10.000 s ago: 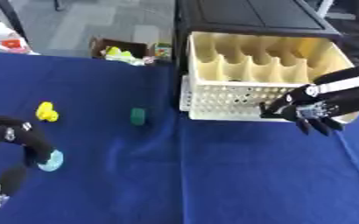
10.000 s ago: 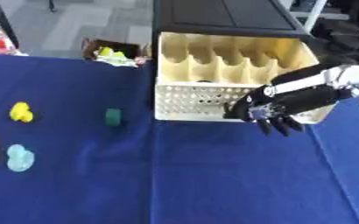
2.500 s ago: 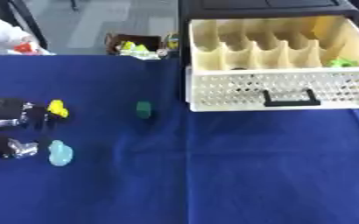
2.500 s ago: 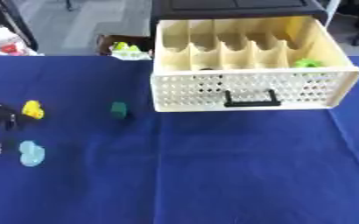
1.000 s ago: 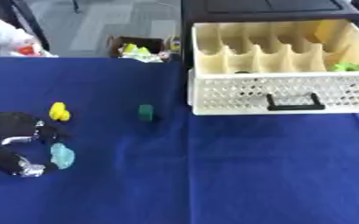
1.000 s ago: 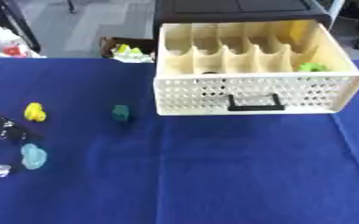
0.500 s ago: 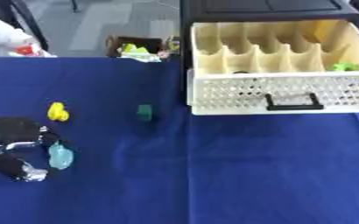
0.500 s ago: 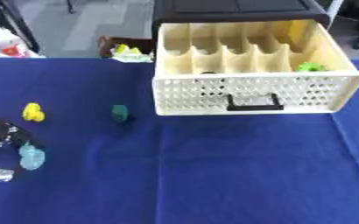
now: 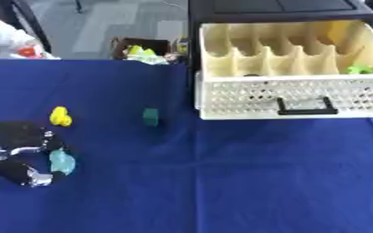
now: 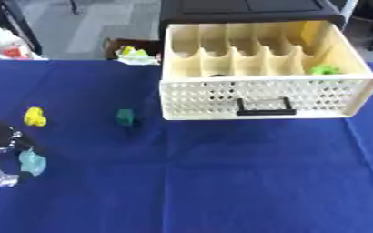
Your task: Pick up objects from table and place into drawer.
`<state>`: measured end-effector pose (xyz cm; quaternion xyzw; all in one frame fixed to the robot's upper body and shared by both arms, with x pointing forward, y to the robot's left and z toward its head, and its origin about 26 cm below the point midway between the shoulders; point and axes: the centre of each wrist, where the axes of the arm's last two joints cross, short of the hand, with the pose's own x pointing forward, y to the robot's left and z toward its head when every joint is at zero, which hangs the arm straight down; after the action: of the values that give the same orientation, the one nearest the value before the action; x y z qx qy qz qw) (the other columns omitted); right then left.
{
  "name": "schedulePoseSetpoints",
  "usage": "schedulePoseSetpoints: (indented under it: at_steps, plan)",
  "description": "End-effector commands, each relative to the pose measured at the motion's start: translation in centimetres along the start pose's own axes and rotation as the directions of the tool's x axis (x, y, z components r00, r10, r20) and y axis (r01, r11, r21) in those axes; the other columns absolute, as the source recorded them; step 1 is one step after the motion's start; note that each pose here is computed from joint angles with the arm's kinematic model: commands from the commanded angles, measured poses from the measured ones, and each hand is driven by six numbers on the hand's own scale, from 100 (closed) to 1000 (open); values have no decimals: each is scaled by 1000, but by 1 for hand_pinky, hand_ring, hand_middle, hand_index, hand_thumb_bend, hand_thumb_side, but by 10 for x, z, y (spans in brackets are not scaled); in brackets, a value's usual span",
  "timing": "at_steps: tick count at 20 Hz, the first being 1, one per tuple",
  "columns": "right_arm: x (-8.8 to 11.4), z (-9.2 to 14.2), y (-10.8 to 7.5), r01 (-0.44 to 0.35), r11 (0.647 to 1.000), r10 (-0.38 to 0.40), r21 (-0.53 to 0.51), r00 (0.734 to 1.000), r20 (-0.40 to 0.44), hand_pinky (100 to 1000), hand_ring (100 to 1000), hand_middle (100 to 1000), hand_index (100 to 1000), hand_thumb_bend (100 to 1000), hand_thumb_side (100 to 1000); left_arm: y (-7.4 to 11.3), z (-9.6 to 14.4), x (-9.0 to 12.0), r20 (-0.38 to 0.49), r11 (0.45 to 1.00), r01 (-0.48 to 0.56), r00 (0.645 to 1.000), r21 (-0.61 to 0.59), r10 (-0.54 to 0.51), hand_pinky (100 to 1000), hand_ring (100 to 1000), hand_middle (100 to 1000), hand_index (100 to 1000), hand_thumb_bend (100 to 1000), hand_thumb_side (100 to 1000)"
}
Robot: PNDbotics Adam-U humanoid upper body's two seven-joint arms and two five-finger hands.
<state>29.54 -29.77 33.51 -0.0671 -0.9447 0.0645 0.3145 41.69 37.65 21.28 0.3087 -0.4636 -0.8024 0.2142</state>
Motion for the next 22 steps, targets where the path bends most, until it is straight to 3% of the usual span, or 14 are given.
schedulePoseSetpoints:
  at_steps: [1,4,5,8,12,16,18,22]
  plan:
    - [9,-3,-4,-4,1000,5,-12,1000,29,786,596,453,651,100,1000,2,7,-5,64,994,53,997,-98,-47,399,468,499,867,209,1000]
    - [9,-4,-4,-2,1000,2,-19,1000,31,786,595,453,651,100,1000,0,7,-5,63,994,51,997,-101,-44,368,449,507,872,194,995]
    - [9,-4,-4,-1,1000,1,-21,999,32,786,595,453,650,100,1000,0,6,-5,64,993,51,997,-106,-44,349,448,571,888,196,986]
    - [9,-4,-4,3,1000,-2,-22,999,32,788,595,453,648,100,1000,-3,7,-5,73,991,50,996,-122,-41,336,457,652,901,225,963]
    - [9,-4,-3,10,999,-9,-31,999,33,789,594,452,645,100,1000,-4,8,-5,73,990,41,997,-134,-31,372,499,693,926,228,907]
    - [9,-4,-3,17,999,-15,-41,999,37,788,591,449,642,100,1000,-4,9,-5,67,991,28,998,-135,-19,361,505,690,931,188,771]
    - [9,-4,-3,21,999,-20,-45,999,38,788,589,448,640,100,1000,-4,9,-5,65,991,19,998,-131,-11,329,486,646,911,157,706]
    - [9,-4,-3,27,998,-26,-50,999,36,789,588,447,639,100,1000,-3,8,-4,61,994,-2,998,-108,9,282,465,541,823,100,660]
